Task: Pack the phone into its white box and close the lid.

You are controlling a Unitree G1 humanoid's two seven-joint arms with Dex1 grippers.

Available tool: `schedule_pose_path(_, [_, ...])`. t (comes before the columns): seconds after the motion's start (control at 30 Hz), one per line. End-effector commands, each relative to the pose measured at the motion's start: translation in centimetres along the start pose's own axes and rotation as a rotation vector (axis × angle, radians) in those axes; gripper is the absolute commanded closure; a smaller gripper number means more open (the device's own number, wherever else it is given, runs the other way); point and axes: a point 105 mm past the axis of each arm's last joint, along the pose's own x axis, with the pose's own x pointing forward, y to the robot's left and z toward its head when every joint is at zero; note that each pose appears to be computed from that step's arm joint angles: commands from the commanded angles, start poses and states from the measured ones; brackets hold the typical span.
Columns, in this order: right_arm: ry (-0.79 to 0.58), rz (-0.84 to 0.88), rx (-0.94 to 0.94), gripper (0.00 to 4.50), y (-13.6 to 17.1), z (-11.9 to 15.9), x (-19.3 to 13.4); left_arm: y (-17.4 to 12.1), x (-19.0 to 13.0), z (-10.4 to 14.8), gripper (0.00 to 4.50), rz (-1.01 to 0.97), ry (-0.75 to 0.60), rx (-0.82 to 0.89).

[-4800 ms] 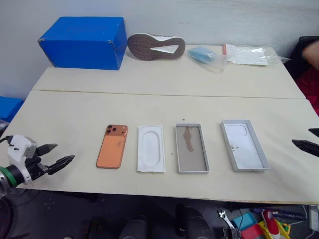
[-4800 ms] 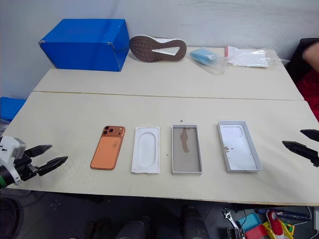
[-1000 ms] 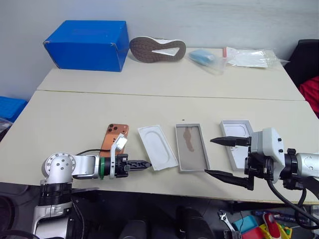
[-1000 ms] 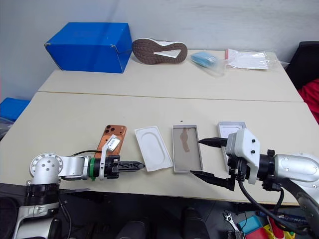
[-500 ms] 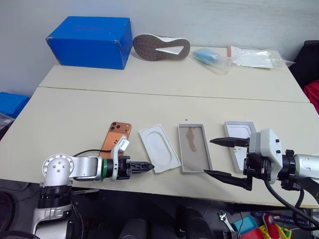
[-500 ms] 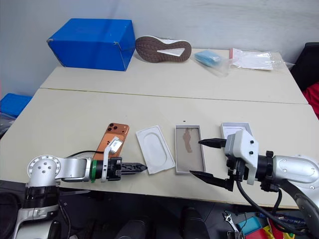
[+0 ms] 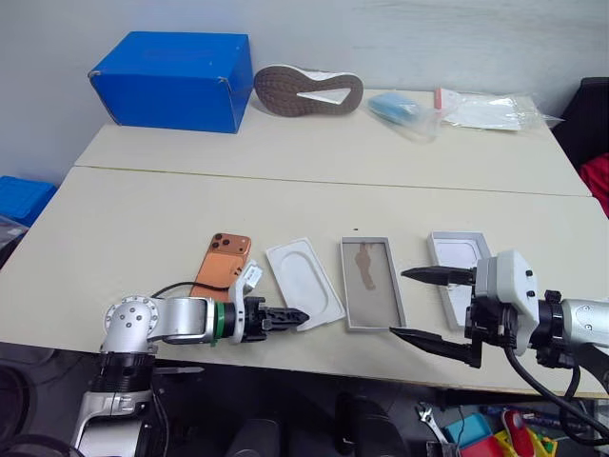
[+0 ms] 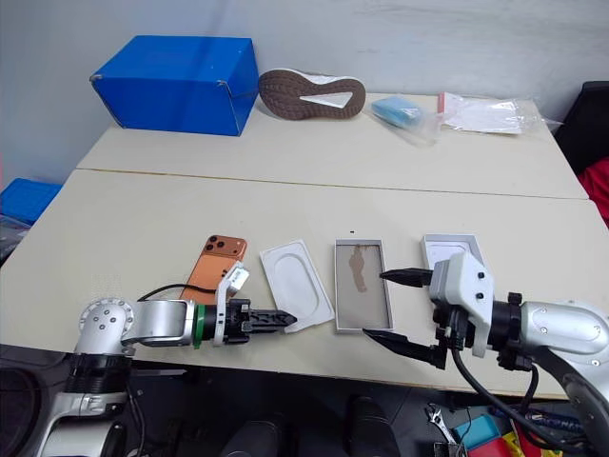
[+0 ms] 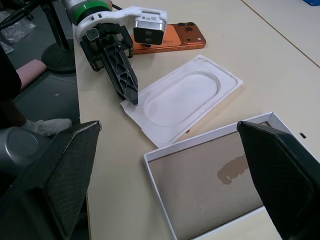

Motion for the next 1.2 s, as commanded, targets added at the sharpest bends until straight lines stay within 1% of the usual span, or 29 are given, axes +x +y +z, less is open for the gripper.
schedule_pose_path(0.03, [-0.013, -0.015, -0.061, 0.00, 0.0, 1.1, -0.3, -0.2, 0.4, -0.4, 4.16, -0.020, 0.015, -0.028])
schedule_pose_path(0.07, [-0.013, -0.016, -0.061, 0.00, 0.0, 1.1, -0.3, -0.3, 0.5, -0.4, 4.44, -0.021, 0.013, -0.033])
schedule_pose_path(0.1, [-0.013, -0.017, -0.061, 0.00, -0.1, 1.1, -0.3, -0.3, 0.4, -0.3, 4.49, -0.021, 0.008, -0.040])
schedule_pose_path(0.3, [-0.019, -0.019, -0.057, 0.00, -0.1, 1.2, -0.2, -0.3, -0.7, 0.5, 4.49, -0.025, -0.034, -0.070])
schedule_pose_path(0.43, [-0.028, -0.011, -0.050, 0.00, 0.1, 1.3, 0.2, -0.9, -2.9, 0.8, 4.49, -0.062, -0.033, -0.058])
schedule_pose_path(0.6, [0.002, 0.030, -0.061, 0.00, 0.5, 0.2, 1.1, -2.4, -6.5, 1.0, 4.49, -0.135, 0.010, 0.011])
schedule_pose_path(0.73, [0.048, 0.072, -0.086, 0.00, 0.6, -1.1, 2.0, -3.1, -8.2, 0.9, 4.49, -0.175, 0.048, 0.066])
schedule_pose_path(0.83, [0.125, 0.118, -0.141, 0.00, 0.7, -3.1, 2.8, -3.2, -9.1, 1.1, 4.49, -0.184, 0.065, 0.097])
schedule_pose_path(1.07, [0.205, 0.202, -0.176, 0.00, 0.2, -6.5, 4.2, -3.5, -10.2, 1.9, 4.49, -0.213, 0.082, 0.179])
schedule_pose_path(1.1, [0.207, 0.202, -0.177, 0.41, 0.0, -6.9, 4.4, -3.5, -10.2, 2.0, 4.50, -0.215, 0.083, 0.184])
schedule_pose_path(1.13, [0.207, 0.202, -0.174, 0.65, -0.1, -7.3, 4.7, -3.5, -10.3, 2.1, 4.50, -0.215, 0.085, 0.189])
schedule_pose_path(1.2, [0.215, 0.216, -0.189, 1.35, -0.2, -8.0, 5.1, -3.4, -10.2, 2.1, 4.50, -0.216, 0.092, 0.195])
